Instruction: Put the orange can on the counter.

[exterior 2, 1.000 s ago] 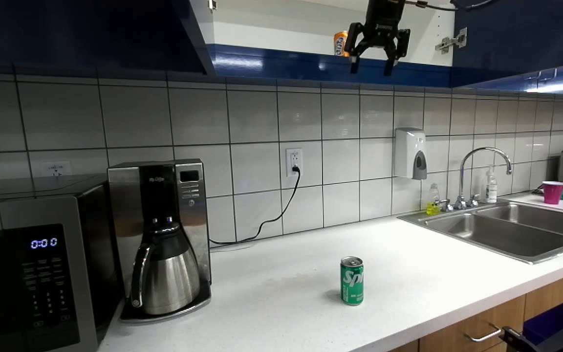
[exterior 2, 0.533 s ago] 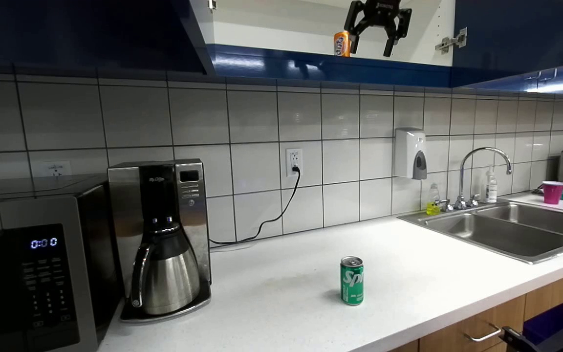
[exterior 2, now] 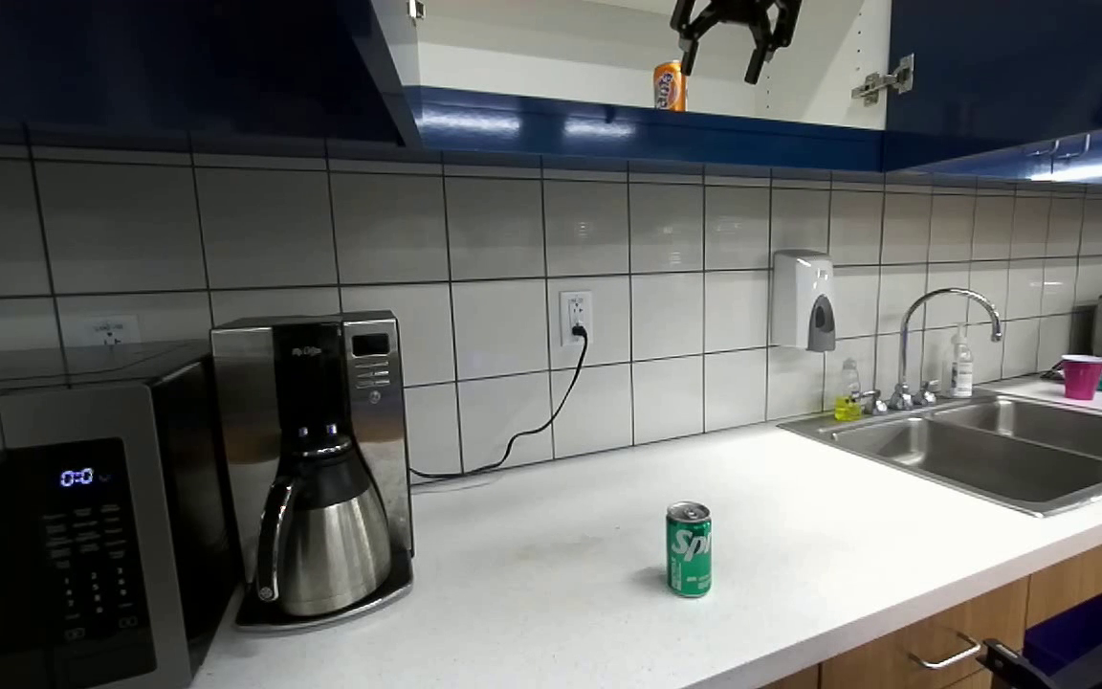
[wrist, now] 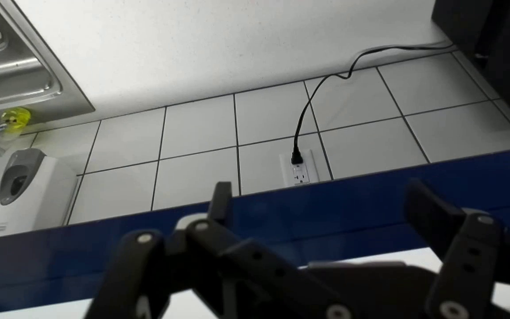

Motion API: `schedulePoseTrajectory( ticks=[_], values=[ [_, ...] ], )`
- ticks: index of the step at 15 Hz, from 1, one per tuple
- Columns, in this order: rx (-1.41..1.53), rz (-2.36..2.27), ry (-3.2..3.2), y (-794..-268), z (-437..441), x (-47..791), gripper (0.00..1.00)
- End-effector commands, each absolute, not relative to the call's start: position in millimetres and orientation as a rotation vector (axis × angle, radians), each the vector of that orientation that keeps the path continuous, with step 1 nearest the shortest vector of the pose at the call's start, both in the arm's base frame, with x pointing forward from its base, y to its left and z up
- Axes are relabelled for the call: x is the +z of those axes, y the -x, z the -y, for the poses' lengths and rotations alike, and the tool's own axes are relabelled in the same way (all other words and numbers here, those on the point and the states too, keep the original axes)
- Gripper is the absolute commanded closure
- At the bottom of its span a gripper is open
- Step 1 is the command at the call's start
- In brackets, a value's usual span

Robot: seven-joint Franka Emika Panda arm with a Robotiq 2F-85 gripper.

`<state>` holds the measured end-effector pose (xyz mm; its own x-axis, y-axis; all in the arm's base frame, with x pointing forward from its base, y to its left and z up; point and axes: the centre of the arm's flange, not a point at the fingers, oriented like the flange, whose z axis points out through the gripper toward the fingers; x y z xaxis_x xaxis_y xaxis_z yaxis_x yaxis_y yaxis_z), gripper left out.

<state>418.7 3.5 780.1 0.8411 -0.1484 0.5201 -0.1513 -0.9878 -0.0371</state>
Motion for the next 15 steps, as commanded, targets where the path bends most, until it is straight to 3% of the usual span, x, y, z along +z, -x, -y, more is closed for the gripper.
schedulePoseTrajectory(
  ticks=[1, 15],
  values=[
    [0.936, 0.297, -2.959, -440.9, -2.4, 794.4, 0.00],
    [1.073, 0.449, -2.844, -508.9, 21.4, 806.9, 0.00]
  ],
)
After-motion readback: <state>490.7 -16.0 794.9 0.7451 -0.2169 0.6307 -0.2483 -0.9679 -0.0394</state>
